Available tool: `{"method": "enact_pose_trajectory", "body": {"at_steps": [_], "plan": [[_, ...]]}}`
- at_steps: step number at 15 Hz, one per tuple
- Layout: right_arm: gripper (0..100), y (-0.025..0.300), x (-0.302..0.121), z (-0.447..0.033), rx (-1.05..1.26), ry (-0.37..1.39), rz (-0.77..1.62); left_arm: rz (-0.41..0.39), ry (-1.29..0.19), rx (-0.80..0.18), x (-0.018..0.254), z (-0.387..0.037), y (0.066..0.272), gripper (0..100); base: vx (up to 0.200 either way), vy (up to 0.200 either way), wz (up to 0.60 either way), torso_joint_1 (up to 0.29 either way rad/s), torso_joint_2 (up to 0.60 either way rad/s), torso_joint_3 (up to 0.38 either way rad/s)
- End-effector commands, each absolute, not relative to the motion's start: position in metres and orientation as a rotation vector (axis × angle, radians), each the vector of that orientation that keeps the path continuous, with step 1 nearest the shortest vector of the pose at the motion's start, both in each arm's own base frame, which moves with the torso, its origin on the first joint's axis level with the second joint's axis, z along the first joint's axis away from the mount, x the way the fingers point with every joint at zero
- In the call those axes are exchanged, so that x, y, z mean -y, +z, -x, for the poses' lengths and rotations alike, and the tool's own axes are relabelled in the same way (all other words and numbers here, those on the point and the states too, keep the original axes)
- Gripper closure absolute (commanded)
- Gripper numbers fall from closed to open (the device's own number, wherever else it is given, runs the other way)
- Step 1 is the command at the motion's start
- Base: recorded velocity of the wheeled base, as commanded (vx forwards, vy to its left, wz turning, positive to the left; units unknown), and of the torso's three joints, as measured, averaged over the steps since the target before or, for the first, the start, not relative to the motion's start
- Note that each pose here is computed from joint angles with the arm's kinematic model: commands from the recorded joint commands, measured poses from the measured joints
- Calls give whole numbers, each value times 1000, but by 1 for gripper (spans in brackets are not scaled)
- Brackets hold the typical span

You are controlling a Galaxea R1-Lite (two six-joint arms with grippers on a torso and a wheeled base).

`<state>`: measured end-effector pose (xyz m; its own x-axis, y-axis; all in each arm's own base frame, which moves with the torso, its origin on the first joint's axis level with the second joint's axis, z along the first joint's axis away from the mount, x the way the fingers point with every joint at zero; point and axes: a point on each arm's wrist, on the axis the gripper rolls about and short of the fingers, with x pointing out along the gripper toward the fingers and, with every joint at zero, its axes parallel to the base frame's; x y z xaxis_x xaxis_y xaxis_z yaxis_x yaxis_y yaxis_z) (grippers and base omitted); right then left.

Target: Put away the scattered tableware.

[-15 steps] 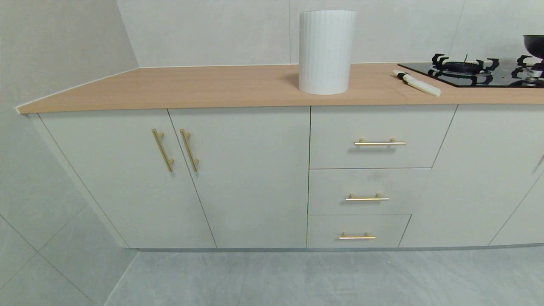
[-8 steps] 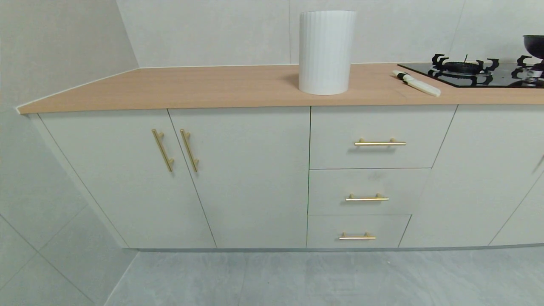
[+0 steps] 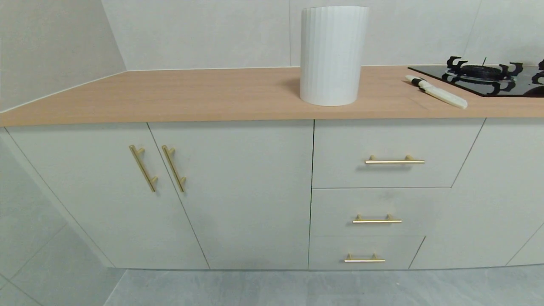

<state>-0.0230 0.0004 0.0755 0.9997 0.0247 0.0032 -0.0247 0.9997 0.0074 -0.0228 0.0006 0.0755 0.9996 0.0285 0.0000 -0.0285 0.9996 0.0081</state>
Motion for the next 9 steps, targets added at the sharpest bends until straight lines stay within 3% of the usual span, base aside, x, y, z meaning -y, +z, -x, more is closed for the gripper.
{"method": "enact_pose_trajectory", "body": {"at_steps": [1,9], "plan": [[0,76,0,23,1,26,-8,-8,29,0,-1,23,75,0,200,0,0,7,2,12],[0,76,0,23,1,26,-9,-6,29,-2,-1,23,76,0,200,0,0,3,1,-2]]}}
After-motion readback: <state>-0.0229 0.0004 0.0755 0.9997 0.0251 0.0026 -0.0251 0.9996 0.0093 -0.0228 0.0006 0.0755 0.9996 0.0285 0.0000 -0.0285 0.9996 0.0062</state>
